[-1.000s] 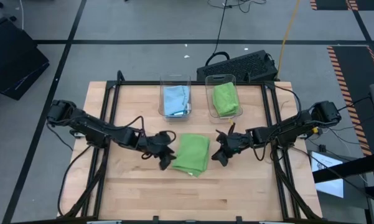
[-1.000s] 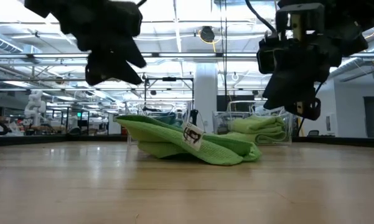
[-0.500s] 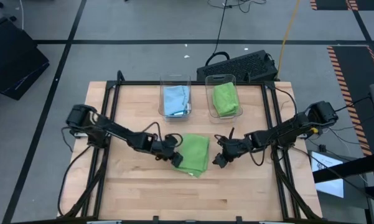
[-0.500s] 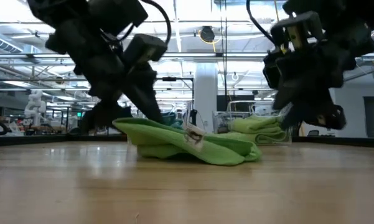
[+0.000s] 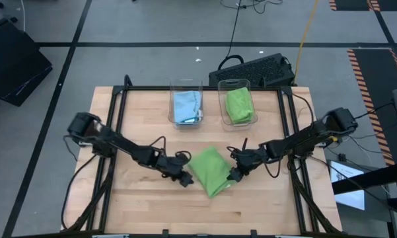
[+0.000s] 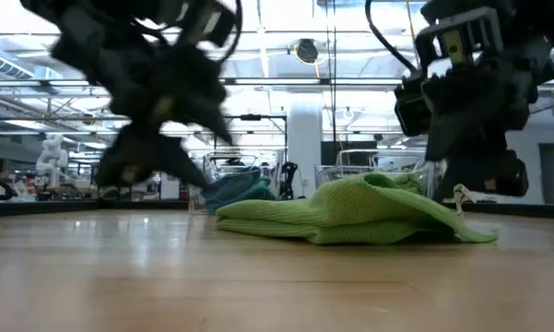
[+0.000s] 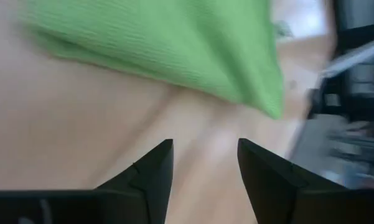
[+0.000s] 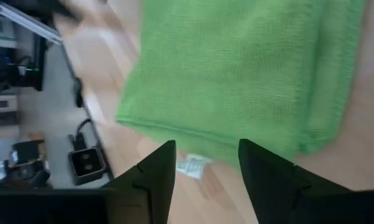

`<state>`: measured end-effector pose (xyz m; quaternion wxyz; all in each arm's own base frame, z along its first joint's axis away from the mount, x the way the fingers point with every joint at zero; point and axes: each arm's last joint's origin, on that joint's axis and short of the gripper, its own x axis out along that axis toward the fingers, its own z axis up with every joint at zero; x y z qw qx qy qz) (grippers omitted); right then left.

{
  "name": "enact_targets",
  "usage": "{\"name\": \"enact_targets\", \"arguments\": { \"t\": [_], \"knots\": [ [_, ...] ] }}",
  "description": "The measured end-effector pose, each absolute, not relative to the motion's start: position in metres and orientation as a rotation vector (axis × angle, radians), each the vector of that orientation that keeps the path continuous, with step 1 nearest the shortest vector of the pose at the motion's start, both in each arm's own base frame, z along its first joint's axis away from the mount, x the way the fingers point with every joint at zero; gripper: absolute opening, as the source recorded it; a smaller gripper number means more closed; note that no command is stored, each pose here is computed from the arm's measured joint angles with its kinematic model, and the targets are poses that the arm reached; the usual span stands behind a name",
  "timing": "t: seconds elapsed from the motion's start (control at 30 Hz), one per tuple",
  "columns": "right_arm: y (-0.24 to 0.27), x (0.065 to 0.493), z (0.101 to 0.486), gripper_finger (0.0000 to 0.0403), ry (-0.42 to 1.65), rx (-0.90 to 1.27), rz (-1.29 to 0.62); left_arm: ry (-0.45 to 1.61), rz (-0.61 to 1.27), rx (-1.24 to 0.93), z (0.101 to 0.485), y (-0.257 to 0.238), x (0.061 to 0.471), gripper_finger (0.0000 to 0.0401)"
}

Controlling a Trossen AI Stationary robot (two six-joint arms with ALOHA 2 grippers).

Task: Fold microfiber towels
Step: Fold the green microfiber towel

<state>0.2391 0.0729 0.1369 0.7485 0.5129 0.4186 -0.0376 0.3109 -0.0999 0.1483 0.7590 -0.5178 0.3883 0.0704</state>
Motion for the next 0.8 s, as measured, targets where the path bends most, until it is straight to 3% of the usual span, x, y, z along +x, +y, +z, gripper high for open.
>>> {"name": "enact_targets", "arguments": {
  "t": [0.23, 0.6, 0.8],
  "knots": [
    [0.069, 0.225, 0.150, 0.0169, 0.952, 1.093, -0.107, 0.778, 0.374, -0.984, 0.172, -0.079, 0.292, 0.0192],
    [0.062, 0.223, 0.160, 0.0169, 0.914, 1.089, -0.088, 0.821, 0.457, -1.048, 0.136, -0.039, 0.313, 0.0352],
    [0.062, 0.221, 0.161, 0.0169, 0.922, 1.089, -0.091, 0.818, 0.397, -1.124, 0.123, -0.034, 0.325, 0.0345]
  ]
}}
